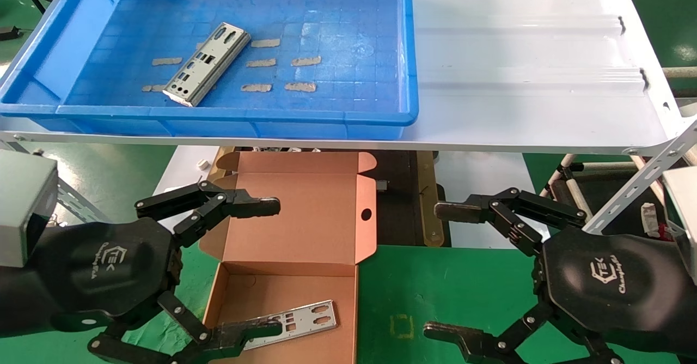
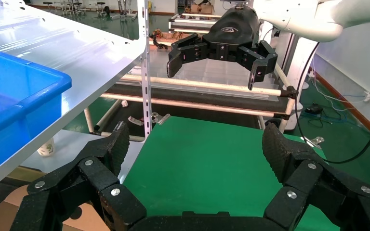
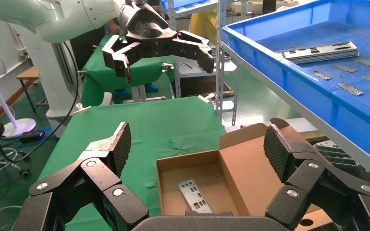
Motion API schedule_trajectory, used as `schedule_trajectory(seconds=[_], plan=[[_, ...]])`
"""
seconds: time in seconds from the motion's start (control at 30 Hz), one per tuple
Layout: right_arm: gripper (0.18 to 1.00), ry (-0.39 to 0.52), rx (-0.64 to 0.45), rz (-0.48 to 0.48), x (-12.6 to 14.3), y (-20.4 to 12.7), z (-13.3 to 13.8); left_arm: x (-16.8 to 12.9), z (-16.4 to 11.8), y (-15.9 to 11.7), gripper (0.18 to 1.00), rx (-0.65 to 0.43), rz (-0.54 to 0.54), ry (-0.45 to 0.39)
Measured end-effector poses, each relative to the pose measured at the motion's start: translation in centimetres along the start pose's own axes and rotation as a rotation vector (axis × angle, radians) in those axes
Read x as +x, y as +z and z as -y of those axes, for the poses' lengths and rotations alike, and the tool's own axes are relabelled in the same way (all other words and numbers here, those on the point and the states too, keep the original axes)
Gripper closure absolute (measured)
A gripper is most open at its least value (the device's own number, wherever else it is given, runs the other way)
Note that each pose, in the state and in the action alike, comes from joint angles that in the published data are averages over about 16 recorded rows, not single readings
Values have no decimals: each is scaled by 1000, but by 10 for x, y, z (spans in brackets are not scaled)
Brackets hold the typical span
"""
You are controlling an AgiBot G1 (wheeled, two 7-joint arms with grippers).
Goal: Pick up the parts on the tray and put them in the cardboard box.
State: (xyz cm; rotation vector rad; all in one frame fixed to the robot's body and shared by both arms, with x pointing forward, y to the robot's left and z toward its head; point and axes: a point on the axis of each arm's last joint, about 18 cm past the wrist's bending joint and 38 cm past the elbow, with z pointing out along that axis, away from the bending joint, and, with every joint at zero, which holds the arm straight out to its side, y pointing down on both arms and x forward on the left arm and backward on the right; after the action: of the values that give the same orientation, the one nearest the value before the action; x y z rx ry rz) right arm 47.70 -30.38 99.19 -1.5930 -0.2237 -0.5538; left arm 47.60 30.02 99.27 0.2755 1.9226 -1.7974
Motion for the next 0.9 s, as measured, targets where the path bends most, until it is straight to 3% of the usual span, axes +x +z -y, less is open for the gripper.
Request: schedule_trajectory(seconds=[0.9], plan=[[179, 0, 0, 0, 0, 0, 0, 0, 0, 0, 184, 0, 0, 0]])
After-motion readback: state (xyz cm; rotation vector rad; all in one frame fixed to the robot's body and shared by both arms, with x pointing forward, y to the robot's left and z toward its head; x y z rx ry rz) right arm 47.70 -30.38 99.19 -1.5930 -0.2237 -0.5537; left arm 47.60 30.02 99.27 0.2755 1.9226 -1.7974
